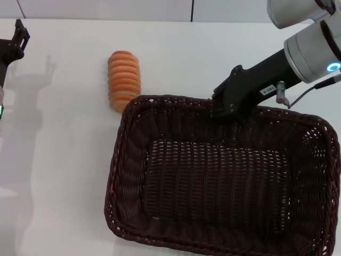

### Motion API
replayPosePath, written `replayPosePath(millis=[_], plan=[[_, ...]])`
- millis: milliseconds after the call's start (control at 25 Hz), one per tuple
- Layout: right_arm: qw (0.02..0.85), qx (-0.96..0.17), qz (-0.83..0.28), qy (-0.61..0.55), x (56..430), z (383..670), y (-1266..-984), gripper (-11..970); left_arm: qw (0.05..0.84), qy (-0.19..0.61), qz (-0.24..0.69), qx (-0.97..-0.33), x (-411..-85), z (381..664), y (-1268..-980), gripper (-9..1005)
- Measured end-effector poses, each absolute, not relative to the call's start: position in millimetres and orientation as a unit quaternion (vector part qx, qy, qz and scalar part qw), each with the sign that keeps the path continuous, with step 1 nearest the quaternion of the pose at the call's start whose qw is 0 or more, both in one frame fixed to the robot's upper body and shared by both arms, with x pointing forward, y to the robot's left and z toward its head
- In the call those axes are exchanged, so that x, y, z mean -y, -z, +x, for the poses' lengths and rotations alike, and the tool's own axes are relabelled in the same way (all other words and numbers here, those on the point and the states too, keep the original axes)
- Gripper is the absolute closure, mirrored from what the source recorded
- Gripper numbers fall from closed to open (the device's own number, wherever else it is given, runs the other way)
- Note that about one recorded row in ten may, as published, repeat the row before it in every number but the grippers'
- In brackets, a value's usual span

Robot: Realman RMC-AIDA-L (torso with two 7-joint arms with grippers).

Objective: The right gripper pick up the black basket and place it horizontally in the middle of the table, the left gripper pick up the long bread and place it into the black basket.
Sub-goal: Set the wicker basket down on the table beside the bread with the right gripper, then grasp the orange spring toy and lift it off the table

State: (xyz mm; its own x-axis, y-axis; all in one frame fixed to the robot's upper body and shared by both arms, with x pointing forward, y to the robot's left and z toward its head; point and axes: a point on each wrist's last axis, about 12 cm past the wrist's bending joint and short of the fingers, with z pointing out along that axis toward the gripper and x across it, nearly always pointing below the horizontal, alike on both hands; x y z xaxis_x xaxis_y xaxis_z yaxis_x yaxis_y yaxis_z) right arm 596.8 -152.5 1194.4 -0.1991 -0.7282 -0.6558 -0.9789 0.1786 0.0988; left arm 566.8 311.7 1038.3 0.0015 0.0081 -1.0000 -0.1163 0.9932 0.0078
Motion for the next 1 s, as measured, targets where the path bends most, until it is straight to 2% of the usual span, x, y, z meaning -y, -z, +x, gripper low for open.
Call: replayPosePath(millis=[120,400,600,760,880,920,960,1000], plan=[[0.251,-0.728,-0.589,-0.246,151,595,-1193,770,0.706,-0.044,-0.038,-0.706,-312,567,-1038,185],[0.273,-0.723,-0.59,-0.235,149,593,-1193,654,0.707,-0.044,-0.037,-0.705,-311,568,-1039,187],[0.289,-0.723,-0.583,-0.23,150,596,-1198,463,0.708,-0.043,-0.036,-0.704,-311,569,-1040,188],[0.316,-0.73,-0.565,-0.22,154,598,-1206,386,0.709,-0.043,-0.035,-0.703,-311,570,-1041,189],[0.374,-0.738,-0.527,-0.193,166,600,-1218,328,0.714,-0.041,-0.034,-0.699,-310,571,-1043,189],[0.448,-0.744,-0.47,-0.16,186,601,-1227,309,0.717,-0.042,-0.032,-0.695,-310,571,-1045,190],[0.448,-0.744,-0.47,-0.16,186,601,-1227,290,0.717,-0.042,-0.032,-0.695,-310,571,-1045,190],[0.485,-0.744,-0.436,-0.146,198,599,-1230,270,0.719,-0.042,-0.031,-0.693,-310,571,-1046,190]])
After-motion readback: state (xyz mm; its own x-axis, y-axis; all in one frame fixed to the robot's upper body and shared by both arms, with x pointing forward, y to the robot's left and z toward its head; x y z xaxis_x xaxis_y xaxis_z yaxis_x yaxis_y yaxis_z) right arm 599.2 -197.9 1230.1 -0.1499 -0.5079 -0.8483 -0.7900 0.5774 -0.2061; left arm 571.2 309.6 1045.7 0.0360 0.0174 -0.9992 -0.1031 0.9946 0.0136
